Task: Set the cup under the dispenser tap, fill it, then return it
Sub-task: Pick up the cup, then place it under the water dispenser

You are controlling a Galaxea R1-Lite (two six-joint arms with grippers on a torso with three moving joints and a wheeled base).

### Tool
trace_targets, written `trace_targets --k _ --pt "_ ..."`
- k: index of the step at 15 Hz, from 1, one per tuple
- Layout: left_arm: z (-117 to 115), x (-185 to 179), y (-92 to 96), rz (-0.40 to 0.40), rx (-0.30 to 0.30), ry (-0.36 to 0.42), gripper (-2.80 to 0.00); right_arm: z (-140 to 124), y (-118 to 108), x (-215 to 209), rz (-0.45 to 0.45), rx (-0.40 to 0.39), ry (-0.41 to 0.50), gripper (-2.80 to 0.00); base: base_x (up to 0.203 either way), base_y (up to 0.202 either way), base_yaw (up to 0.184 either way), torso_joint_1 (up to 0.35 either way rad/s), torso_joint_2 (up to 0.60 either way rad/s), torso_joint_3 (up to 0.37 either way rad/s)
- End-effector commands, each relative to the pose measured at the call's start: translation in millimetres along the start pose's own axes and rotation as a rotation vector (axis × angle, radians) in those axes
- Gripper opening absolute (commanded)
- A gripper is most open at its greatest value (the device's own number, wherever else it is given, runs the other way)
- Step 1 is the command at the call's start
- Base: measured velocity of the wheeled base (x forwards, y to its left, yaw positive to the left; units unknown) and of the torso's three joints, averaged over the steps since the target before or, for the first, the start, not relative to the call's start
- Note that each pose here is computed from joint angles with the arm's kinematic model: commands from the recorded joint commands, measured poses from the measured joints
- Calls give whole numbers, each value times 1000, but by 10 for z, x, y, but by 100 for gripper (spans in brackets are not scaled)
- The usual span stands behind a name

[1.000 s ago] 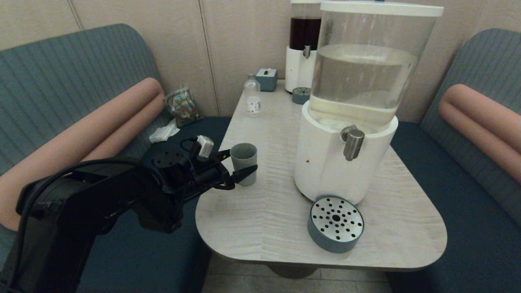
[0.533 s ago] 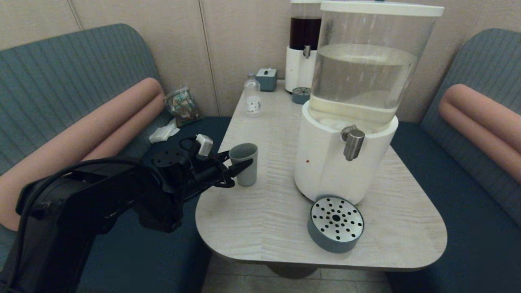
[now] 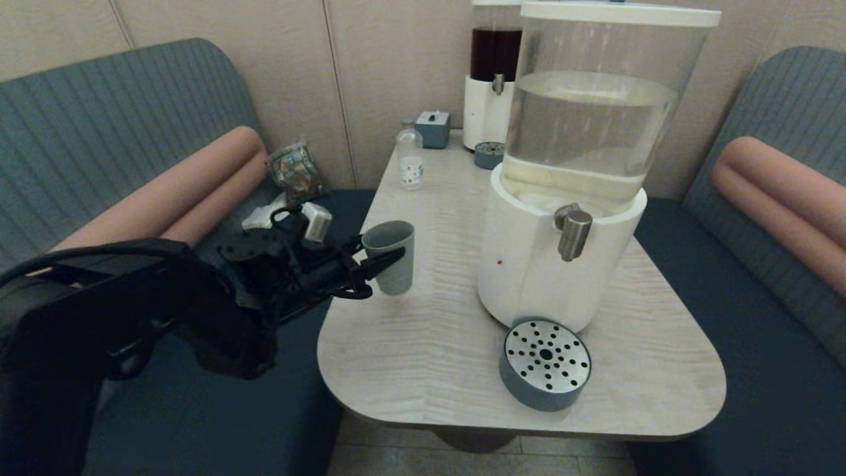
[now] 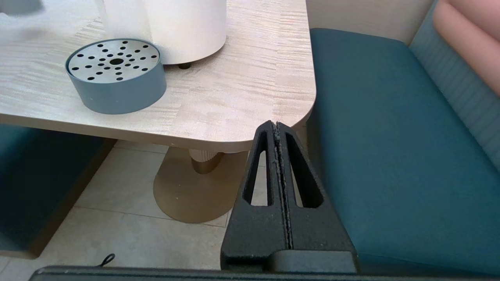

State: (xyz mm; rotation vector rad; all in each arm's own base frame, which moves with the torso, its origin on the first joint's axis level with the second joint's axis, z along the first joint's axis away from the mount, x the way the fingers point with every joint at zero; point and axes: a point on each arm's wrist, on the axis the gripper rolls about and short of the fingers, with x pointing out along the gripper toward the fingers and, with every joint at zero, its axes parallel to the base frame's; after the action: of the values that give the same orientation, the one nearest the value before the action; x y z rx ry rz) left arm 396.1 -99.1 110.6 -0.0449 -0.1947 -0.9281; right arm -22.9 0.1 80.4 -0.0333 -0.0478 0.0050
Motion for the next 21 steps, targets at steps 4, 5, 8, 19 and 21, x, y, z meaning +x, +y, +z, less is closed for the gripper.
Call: trace_targets --k 4,5,8,19,21 --pt "704 -141 -768 -134 21 -70 -280 -51 2 10 4 0 15 -280 0 0 0 0 0 0" --pt "697 -87 -977 -187 -3 -66 -280 -51 2 10 1 0 15 -280 0 0 0 0 0 0" --pt "558 134 -1452 -288 -71 -45 -280 -51 2 10 2 0 15 -280 0 0 0 0 0 0" --pt "-41 718 -1635 -365 -121 -8 -280 -51 2 10 1 0 15 -280 0 0 0 0 0 0" --pt "-107 822 -1614 -368 -118 -22 -280 -51 2 10 1 0 15 -280 0 0 0 0 0 0"
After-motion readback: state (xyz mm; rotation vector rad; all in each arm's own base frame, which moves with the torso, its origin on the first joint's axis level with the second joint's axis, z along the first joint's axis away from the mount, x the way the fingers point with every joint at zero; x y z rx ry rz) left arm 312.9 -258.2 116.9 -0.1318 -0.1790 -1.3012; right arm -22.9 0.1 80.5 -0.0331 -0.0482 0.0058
